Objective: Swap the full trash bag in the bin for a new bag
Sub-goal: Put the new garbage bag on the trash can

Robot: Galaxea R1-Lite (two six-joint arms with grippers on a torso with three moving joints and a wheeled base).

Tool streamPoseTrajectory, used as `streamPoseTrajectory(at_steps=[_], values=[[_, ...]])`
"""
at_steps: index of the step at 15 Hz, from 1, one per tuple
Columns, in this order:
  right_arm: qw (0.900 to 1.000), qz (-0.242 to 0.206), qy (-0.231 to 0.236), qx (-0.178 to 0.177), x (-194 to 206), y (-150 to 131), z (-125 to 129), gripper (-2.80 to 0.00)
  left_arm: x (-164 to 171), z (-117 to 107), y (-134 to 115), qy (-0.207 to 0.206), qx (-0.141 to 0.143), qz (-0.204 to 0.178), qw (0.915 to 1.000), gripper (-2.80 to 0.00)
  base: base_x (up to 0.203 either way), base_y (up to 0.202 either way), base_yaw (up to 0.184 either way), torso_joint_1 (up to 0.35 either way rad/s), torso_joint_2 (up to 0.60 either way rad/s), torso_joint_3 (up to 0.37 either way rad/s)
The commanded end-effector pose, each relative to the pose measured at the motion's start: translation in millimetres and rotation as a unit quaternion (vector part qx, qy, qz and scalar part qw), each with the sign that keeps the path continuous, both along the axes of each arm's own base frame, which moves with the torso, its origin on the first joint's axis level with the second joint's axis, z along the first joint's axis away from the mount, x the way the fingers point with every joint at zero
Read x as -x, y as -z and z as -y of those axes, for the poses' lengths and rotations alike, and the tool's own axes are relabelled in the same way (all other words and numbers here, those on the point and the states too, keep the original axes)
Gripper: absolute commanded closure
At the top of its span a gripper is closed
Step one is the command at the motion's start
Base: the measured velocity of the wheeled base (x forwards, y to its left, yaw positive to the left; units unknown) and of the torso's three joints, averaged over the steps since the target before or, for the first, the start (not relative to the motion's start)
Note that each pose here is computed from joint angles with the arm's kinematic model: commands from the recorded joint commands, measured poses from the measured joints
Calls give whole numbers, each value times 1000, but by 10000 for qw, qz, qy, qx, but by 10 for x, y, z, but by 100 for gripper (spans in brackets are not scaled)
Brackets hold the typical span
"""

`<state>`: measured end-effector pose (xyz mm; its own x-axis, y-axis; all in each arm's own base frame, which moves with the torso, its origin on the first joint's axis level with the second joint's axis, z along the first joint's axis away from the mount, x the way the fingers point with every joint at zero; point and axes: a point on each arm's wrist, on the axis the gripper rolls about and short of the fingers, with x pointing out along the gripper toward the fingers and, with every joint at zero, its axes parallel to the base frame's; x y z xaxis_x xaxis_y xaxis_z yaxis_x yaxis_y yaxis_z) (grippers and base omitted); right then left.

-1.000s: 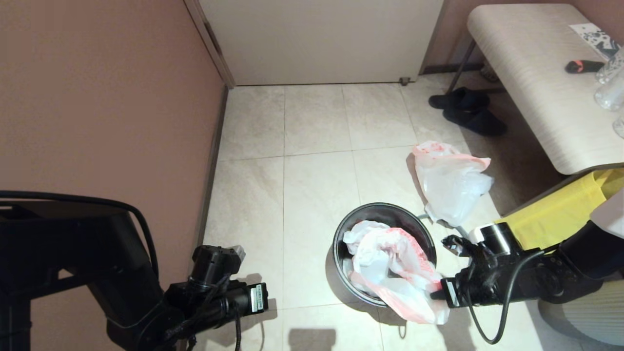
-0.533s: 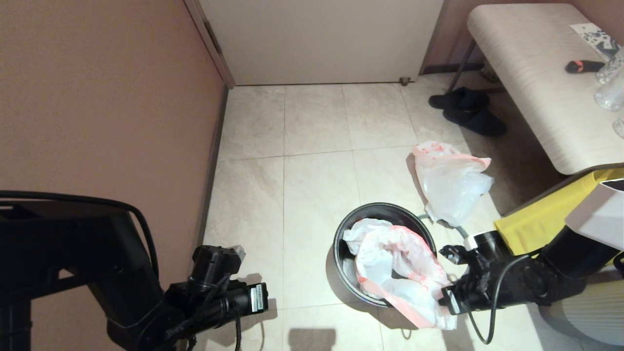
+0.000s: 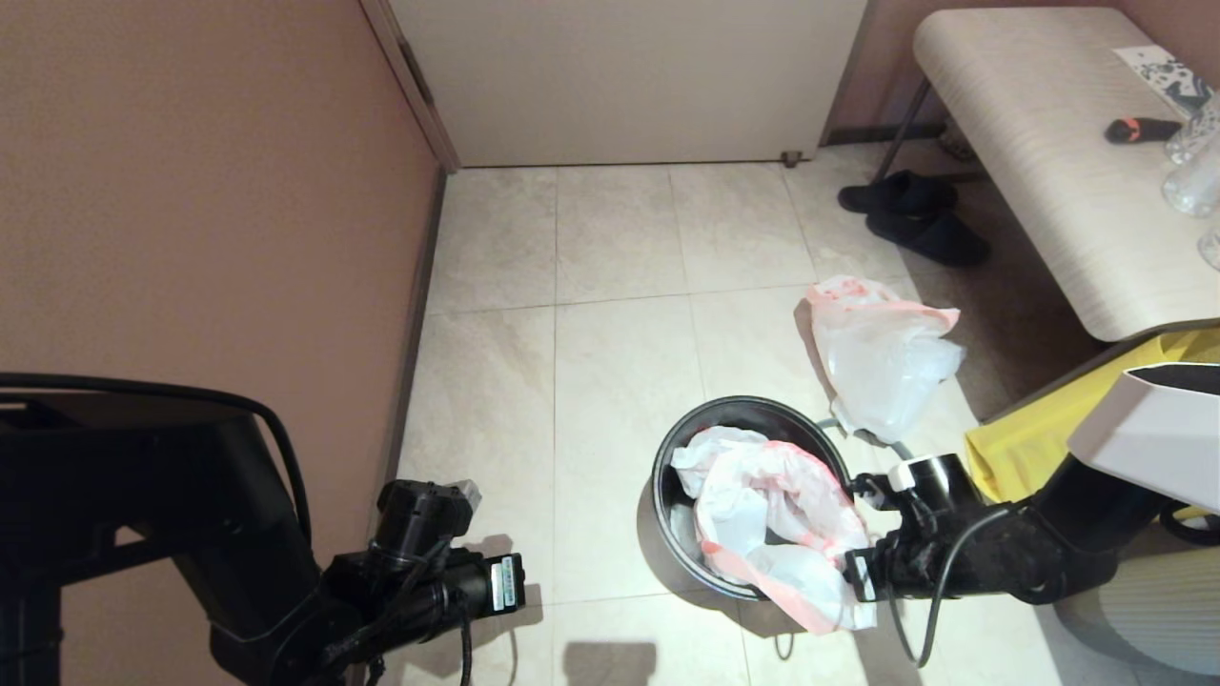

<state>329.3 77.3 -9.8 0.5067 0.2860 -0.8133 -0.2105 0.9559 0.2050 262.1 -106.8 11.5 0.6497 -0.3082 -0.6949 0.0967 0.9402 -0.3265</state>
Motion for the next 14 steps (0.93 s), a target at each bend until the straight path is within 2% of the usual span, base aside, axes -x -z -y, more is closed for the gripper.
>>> streamPoseTrajectory(at_steps=[1,3,5,6,10,14], values=[[9997,213,55,-68,-24,36,-49,0,-4,2,-1,-8,17,15,10000,0,0,0,0,0,0,0],[9992,351,99,-130,10,-105,-32,0,-2,1,2,-8,14,9,10000,0,0,0,0,0,0,0],[9994,315,83,-104,38,-134,-20,0,0,0,3,-8,13,6,10000,0,0,0,0,0,0,0],[9993,338,85,-103,37,-144,-21,-280,0,0,3,-8,13,6,10000,0,0,0,0,0,0,0],[9988,488,59,-53,65,-255,31,-280,0,0,7,29,-25,15,10000,0,0,0,0,0,0,0],[9983,582,-19,72,170,-565,157,-280,3,-1,14,40,-40,6,10000,0,0,0,0,0,0,0]])
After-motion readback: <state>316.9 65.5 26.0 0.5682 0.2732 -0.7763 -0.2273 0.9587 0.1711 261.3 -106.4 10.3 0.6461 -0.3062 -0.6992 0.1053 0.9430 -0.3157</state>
